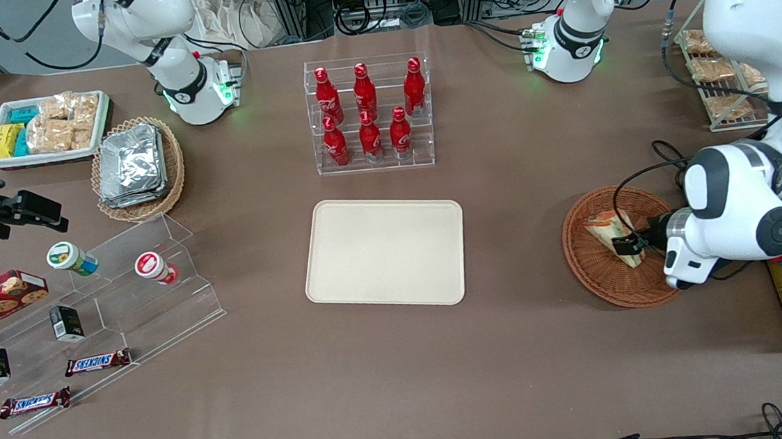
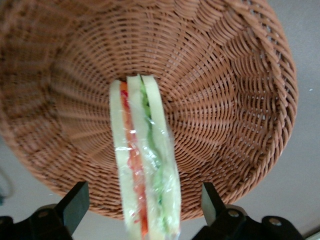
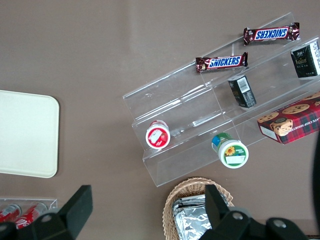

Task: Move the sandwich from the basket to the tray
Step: 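Close the left gripper on the sandwich's edge and lift it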

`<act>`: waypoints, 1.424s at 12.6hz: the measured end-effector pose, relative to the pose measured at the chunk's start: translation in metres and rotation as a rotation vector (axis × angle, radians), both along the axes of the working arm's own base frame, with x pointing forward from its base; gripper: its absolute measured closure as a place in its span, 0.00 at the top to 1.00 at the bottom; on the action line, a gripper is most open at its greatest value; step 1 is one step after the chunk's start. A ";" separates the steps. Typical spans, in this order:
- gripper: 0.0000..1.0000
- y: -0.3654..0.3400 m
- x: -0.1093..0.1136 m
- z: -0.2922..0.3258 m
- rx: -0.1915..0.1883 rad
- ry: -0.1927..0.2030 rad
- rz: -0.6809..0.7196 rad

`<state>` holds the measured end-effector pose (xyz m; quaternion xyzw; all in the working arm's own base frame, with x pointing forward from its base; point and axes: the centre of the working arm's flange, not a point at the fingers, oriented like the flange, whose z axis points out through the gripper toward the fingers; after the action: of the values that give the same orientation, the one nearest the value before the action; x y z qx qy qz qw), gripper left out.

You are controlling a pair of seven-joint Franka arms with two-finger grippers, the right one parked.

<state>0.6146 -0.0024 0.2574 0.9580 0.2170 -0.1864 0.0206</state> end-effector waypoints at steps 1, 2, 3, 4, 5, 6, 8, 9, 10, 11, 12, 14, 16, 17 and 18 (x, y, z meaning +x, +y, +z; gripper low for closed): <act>1.00 -0.001 0.000 -0.010 -0.003 0.009 0.009; 1.00 -0.001 -0.001 -0.017 -0.004 0.017 0.014; 1.00 -0.001 -0.001 -0.024 -0.004 0.023 0.017; 1.00 -0.001 -0.002 -0.032 -0.005 0.032 0.019; 1.00 -0.001 -0.003 -0.039 -0.006 0.043 0.020; 1.00 -0.001 -0.004 -0.046 -0.007 0.054 0.020; 0.98 -0.001 -0.006 -0.056 -0.007 0.062 0.022; 0.93 -0.001 -0.006 -0.059 -0.008 0.063 0.023; 0.81 -0.001 -0.006 -0.059 -0.008 0.063 0.023; 0.68 -0.001 -0.005 -0.058 -0.008 0.062 0.024; 0.58 -0.001 -0.005 -0.057 -0.008 0.060 0.024; 0.41 -0.003 -0.002 -0.047 -0.008 0.045 0.023; 0.36 -0.010 0.000 -0.020 -0.012 0.030 0.007; 0.35 -0.019 0.001 0.001 -0.015 0.021 -0.012; 0.34 -0.033 0.000 0.026 -0.018 0.006 -0.042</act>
<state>0.6147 -0.0358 0.2836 0.9615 0.1954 -0.1915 0.0246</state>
